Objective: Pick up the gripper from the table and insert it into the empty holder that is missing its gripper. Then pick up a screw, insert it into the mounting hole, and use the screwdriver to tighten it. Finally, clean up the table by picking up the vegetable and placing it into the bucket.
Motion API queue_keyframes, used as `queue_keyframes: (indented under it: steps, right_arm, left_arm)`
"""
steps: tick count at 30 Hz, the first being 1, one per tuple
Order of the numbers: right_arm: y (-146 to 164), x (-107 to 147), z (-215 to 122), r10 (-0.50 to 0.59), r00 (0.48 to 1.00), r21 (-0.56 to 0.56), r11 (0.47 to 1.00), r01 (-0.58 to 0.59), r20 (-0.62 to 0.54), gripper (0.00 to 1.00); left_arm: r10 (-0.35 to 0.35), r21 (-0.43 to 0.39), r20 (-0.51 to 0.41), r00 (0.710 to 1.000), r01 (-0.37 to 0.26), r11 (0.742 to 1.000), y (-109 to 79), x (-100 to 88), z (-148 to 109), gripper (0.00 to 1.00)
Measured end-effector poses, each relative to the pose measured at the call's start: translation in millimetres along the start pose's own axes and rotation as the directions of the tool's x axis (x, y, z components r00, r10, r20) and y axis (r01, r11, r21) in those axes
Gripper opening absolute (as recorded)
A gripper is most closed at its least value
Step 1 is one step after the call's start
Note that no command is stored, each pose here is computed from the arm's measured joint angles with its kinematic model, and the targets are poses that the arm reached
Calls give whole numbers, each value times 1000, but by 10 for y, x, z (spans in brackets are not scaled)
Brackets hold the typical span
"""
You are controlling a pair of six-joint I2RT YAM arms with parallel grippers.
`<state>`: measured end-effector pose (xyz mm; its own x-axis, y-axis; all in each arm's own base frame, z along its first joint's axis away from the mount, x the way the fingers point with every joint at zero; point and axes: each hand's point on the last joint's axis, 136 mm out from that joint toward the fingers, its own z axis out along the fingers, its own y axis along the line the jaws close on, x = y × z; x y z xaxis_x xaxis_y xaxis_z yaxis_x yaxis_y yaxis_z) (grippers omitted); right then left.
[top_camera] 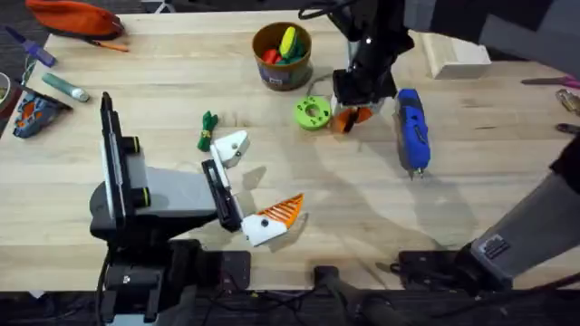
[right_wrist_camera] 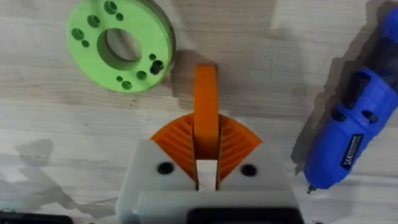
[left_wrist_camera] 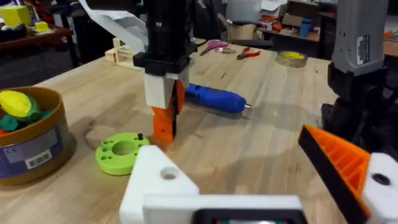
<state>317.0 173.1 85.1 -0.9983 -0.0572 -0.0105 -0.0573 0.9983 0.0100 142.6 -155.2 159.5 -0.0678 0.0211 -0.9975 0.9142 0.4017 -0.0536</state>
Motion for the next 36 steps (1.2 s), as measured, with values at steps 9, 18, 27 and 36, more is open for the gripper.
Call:
queue_keyframes:
  steps: [9,18,27,36]
  right_arm:
    - [5,-11,-1,0,1000,-2,1000,0,5,15]
    - [14,-28,-47,0,1000,-10,1000,0,22,11]
    - [156,-113,-1179,28,933,-216,975,54,358,9]
    - [474,121,-1585,68,827,-495,827,267,558,9]
  left_arm:
    - [0,0,0,1000,0,1000,-1,0,0,985]
    - [0,0,0,1000,0,1000,-1,0,0,985]
    - [0,0,0,1000,0,1000,0,0,0,985]
    - [0,1,0,1000,0,1000,-1,0,0,985]
